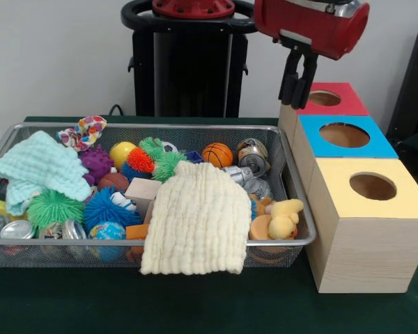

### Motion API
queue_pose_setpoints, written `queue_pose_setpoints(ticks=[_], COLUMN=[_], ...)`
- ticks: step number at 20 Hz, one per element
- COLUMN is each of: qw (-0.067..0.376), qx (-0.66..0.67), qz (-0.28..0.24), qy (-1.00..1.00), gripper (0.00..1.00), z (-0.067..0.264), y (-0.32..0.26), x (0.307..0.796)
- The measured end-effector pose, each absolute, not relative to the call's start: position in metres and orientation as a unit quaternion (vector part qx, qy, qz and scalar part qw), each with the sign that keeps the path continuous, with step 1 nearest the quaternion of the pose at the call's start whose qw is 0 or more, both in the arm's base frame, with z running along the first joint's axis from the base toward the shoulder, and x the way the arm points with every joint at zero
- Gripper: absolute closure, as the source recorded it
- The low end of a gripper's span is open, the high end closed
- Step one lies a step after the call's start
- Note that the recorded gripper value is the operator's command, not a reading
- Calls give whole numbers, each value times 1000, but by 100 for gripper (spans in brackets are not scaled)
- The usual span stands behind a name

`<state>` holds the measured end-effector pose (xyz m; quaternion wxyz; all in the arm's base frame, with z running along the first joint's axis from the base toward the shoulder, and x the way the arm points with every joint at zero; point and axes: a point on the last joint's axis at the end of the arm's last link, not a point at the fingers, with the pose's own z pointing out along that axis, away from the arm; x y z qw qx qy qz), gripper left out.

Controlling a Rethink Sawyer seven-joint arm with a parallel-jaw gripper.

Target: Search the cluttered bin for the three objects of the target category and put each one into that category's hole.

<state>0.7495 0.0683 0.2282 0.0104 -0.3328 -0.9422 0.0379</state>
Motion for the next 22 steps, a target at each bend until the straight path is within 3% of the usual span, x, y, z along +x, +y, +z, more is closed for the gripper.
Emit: queue_pose_setpoints(ticks=[22], qw=[40], qx=[-346], qz=[15], qy=[-937], gripper=[100], z=[201], y=[21], x=[749])
